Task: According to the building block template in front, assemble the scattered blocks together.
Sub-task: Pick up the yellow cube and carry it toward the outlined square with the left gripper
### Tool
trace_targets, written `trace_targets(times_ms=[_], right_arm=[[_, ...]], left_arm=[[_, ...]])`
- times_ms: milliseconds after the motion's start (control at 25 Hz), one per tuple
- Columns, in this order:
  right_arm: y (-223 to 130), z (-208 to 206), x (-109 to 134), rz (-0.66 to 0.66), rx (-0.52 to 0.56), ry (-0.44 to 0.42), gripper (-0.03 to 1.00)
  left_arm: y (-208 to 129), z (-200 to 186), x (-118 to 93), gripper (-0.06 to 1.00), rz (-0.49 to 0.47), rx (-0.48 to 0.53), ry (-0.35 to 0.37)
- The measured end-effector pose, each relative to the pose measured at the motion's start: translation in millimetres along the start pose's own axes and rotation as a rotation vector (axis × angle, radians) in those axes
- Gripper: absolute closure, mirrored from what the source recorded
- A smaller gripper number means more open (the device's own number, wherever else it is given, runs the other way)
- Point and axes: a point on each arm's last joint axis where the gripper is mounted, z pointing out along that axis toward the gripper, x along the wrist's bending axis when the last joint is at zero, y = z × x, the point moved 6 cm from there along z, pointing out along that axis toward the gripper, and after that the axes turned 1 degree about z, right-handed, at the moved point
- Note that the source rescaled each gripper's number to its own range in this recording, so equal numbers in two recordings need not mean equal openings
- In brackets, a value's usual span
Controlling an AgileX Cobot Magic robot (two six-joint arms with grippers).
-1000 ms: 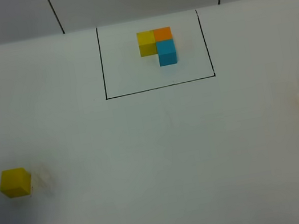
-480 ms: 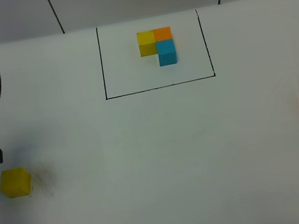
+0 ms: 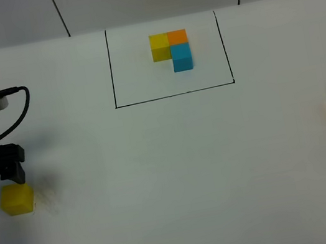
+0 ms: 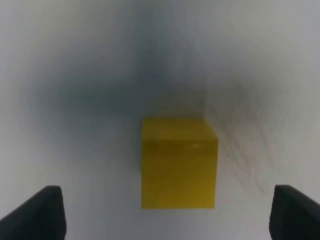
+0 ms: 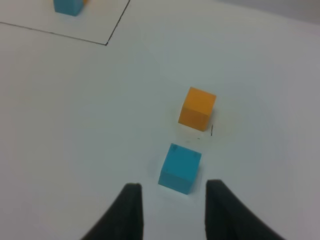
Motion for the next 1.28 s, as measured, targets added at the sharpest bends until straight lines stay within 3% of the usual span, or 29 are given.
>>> trace_targets(times_ms=[720,800,960,1080,1160,1280], right_arm=[[0,0,0,0.0,0.0,0.0,0.97],[0,0,0,0.0,0.0,0.0,0.97],[0,0,0,0.0,0.0,0.0,0.97],[0,0,0,0.0,0.0,0.0,0.97],[0,0,0,0.0,0.0,0.0,0.97],[0,0,0,0.0,0.0,0.0,0.97]], left_arm=[[3,60,1,0.28,0.016,0.103,0.003],[3,61,1,0.39,0.016,0.102,0.004],[5,61,1,0.94,0.038,0.093,0.005],[8,59,0,0.93,0.163,0.089,-0.001],[15,53,-10,0.93,0.304,0.075,-0.009],[31,40,-41,0.93,0.569,0.017,-0.033]])
